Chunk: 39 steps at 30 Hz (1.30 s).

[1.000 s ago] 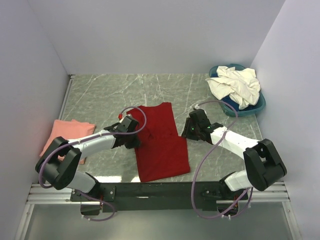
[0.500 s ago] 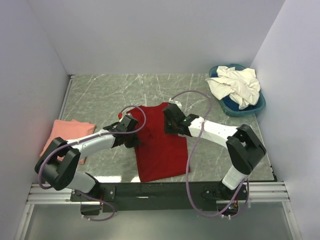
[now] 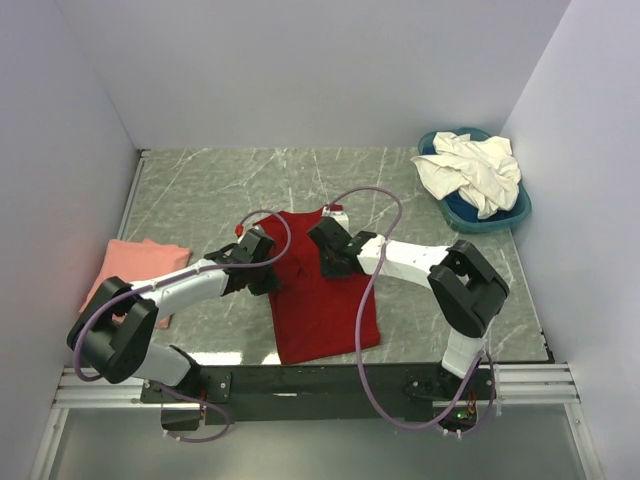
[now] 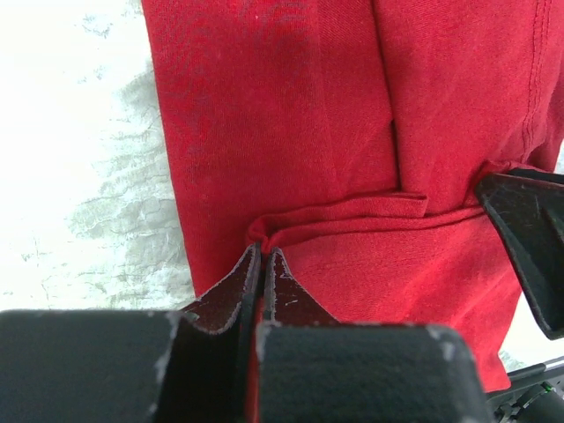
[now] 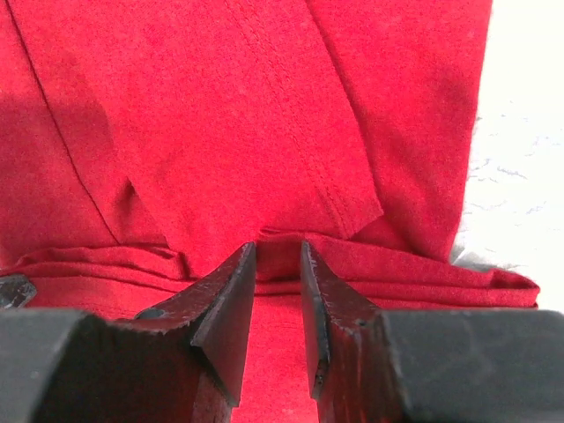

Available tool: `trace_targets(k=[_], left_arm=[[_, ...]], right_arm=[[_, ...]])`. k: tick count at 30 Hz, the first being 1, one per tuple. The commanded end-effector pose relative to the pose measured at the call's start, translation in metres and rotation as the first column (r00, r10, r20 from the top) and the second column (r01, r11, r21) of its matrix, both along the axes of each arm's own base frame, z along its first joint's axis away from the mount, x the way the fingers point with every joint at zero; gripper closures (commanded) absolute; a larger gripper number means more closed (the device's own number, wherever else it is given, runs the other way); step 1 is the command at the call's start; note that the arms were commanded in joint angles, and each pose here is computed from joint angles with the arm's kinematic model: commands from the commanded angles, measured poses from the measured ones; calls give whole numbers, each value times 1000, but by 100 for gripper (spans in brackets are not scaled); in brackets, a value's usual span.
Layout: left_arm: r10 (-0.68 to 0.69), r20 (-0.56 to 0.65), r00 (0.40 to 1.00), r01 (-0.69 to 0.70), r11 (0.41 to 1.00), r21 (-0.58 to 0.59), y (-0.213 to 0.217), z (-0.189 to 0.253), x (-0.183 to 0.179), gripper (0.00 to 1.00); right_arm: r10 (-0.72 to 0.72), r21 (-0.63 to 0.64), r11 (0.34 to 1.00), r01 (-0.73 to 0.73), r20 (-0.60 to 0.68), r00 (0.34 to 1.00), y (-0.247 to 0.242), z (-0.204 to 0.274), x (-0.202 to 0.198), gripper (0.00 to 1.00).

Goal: Fold and stack the t-shirts
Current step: Fold the tshirt

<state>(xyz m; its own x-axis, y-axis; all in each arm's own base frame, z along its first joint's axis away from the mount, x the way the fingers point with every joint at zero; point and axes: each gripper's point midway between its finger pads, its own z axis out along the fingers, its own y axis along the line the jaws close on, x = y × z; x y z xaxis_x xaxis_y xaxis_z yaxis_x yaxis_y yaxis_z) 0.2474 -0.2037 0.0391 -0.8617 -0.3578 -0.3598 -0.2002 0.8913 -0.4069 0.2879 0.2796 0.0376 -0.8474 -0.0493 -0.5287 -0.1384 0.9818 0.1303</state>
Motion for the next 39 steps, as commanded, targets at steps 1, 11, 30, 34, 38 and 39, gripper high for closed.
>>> trace_targets(k=[1,11,30,34,38,39], left_arm=[[-15,68,998,18,999,-42,-8,23,13,99],[-12,99,995,17,998,-55,-7,41,16,99],[54,113,992,-49,998,-44,23,46,22,99],[67,75,995,-64,997,-38,28,24,25,99],[65,65,996,-62,997,-46,27,15,29,99],[63,60,996,-60,997,-45,26,14,30,99]], right_arm=[[-20,1,1000,20,38,999,9,10,12,66],[8,27,1000,-10,75,997,10,42,8,100],[130,45,990,-132,50,990,61,44,5,100],[129,17,991,-129,26,991,61,31,5,88],[108,43,993,-112,73,991,51,53,7,61],[99,45,994,-103,84,991,47,59,8,59]])
